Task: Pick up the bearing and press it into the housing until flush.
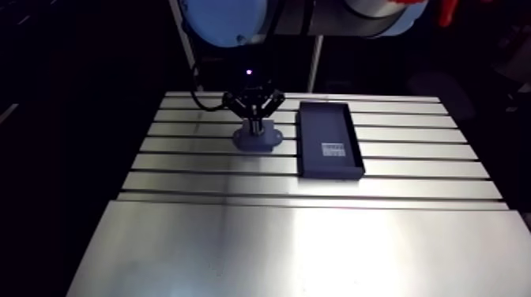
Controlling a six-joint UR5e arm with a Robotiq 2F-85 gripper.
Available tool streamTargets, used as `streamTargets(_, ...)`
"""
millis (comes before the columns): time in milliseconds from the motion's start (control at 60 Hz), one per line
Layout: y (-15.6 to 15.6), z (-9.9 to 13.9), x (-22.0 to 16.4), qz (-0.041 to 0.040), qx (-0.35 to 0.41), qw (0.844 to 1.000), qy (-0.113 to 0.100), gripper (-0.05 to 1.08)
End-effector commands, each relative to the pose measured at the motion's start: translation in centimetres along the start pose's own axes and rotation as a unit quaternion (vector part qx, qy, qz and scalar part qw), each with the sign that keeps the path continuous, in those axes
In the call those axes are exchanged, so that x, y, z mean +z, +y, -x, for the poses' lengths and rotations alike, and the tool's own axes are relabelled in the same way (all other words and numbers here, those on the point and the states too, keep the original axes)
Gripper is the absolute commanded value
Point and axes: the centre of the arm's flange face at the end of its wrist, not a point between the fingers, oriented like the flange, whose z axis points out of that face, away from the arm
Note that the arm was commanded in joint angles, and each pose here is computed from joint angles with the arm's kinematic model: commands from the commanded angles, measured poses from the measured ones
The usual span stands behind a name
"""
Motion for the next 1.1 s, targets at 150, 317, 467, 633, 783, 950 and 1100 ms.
streamTargets(150, -0.01, 0.10, 0.05, 0.0000, -0.001, 1.000, 0.000, 1.08)
streamTargets(317, 0.00, -0.02, -0.05, 0.0003, -0.007, 1.000, 0.006, 1.08)
streamTargets(467, -0.01, -0.13, -0.02, 0.0001, -0.007, 1.000, 0.015, 1.08)
streamTargets(633, 0.09, -0.15, -0.02, 0.0001, -0.007, 1.000, 0.015, 1.08)
streamTargets(783, 0.07, -0.15, 0.20, -0.0001, -0.007, 1.000, 0.013, 1.08)
streamTargets(950, 0.07, -0.14, 0.21, -0.0001, -0.007, 1.000, 0.013, 1.08)
streamTargets(1100, 0.06, -0.14, 0.54, -0.0003, -0.007, 1.000, 0.010, 1.08)
